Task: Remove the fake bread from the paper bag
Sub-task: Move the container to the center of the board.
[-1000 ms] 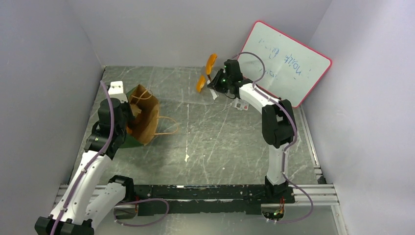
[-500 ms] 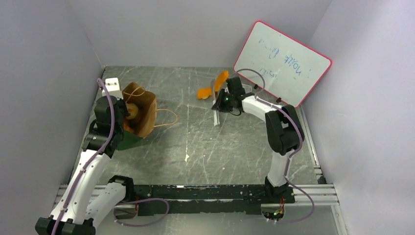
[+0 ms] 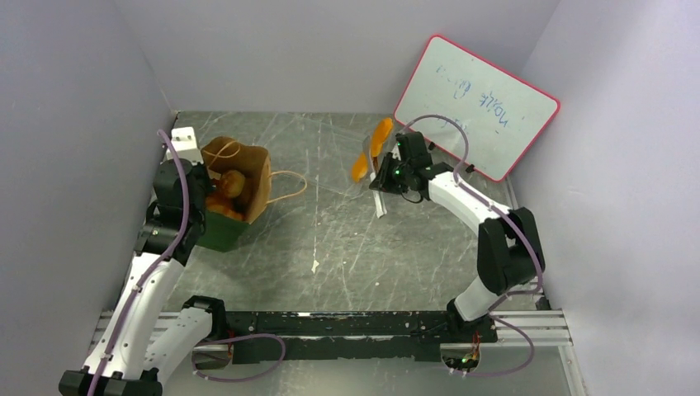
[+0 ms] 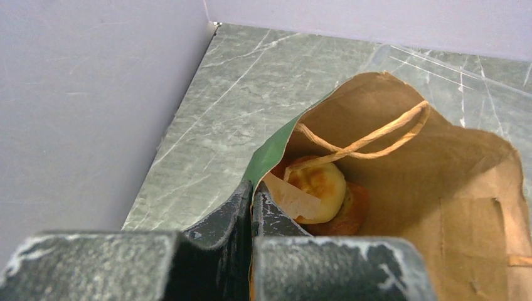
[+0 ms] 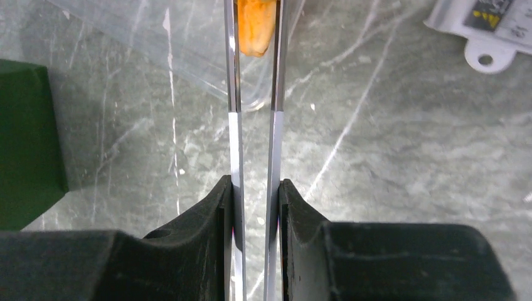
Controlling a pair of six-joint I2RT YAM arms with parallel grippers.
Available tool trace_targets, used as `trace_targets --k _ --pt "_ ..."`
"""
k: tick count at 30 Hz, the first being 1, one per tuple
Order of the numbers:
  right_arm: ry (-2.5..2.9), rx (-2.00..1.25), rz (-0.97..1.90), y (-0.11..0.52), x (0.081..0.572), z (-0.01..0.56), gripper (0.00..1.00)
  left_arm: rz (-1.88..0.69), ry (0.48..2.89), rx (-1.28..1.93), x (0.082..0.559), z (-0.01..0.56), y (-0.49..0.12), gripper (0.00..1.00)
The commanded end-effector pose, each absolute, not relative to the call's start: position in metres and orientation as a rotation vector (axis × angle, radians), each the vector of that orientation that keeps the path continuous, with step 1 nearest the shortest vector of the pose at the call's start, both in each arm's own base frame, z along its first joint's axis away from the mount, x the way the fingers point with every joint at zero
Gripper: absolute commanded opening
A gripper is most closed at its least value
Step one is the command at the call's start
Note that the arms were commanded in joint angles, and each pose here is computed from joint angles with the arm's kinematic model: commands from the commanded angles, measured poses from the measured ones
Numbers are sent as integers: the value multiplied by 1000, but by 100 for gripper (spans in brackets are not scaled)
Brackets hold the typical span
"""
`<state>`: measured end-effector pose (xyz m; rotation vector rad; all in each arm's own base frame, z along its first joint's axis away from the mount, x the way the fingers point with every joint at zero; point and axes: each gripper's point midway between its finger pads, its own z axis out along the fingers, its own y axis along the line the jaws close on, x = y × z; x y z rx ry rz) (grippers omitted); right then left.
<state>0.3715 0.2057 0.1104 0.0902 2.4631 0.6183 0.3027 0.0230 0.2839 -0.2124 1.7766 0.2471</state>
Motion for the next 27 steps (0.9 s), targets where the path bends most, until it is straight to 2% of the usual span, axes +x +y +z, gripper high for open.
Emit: trace_targets --k 1,7,14,19,27 --pt "2466 76 571 190 353 119 0 228 1662 -251 299 324 28 7" --pt "2406 48 637 195 347 147 0 229 1651 -259 294 328 30 7" --pt "2269 -89 891 251 373 212 0 231 1650 -268 289 332 31 7" --pt "2253 -147 1046 293 394 211 0 228 1651 -276 288 334 32 7" --pt "2278 -358 1228 380 415 174 0 224 1657 -293 291 334 32 7"
